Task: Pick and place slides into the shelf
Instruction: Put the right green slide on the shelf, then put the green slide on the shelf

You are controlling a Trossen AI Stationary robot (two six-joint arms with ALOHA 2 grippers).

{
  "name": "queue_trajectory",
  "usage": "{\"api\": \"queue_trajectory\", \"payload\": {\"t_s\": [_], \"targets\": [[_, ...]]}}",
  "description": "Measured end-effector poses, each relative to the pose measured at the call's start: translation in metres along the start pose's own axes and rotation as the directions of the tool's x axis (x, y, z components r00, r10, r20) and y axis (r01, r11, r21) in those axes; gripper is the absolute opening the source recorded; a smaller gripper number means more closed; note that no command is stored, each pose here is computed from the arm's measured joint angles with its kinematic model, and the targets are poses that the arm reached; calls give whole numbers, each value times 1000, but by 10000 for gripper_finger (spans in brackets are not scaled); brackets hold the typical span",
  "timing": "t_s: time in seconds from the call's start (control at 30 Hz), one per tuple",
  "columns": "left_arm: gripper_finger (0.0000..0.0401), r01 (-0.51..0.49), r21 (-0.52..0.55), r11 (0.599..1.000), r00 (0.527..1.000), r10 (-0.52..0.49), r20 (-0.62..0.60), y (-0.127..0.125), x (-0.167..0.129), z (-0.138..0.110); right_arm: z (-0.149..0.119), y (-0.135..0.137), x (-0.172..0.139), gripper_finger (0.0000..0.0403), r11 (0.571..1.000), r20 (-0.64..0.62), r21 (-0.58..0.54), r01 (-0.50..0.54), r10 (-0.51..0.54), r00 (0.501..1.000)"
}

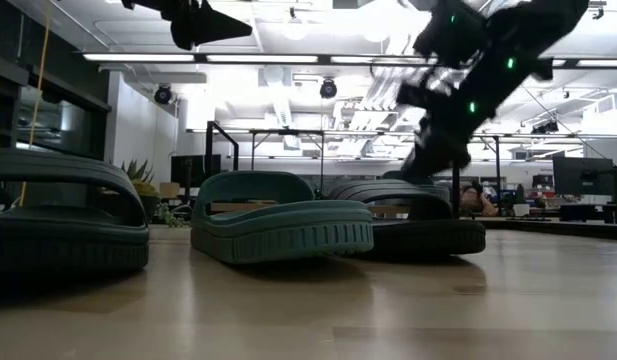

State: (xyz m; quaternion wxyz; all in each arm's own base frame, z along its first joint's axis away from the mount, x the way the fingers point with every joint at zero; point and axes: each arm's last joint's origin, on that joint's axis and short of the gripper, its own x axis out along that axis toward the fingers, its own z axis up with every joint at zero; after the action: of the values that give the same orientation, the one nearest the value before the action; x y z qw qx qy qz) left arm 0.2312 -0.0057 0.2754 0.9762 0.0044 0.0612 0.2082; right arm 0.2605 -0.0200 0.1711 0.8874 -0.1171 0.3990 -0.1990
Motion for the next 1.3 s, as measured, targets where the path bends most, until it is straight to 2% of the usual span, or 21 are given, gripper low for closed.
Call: {"api": "queue_trajectory", "payload": {"t_s": [0.2, 0.33, 0.43, 0.7, 0.83, 1.07, 1.3], "targets": [[381, -22, -8, 1000, 1000, 22, -2, 1, 0, 0, 20, 6, -28, 163, 992, 131, 5, -124, 122, 984], [381, -46, -27, 999, 999, 46, -3, 1, 0, 0, 27, 16, -41, 163, 976, 190, -40, -216, 219, 957], [381, -65, -26, 998, 998, 65, -4, 2, 0, -1, 33, 24, -48, 163, 967, 223, -83, -240, 253, 942], [381, -66, -34, 997, 998, 66, -4, 2, 0, -1, 44, 45, -53, 163, 945, 243, -199, -259, 304, 921], [381, -66, -36, 997, 998, 66, -5, 2, 0, -1, 50, 55, -49, 163, 944, 238, -229, -236, 289, 927], [381, -67, -37, 997, 998, 66, -10, 2, 0, -1, 57, 79, -29, 163, 921, 203, -321, -219, 293, 934], [381, -93, -37, 995, 996, 92, -15, 3, 0, -2, 68, 99, -6, 163, 912, 176, -364, -190, 268, 947]]}}
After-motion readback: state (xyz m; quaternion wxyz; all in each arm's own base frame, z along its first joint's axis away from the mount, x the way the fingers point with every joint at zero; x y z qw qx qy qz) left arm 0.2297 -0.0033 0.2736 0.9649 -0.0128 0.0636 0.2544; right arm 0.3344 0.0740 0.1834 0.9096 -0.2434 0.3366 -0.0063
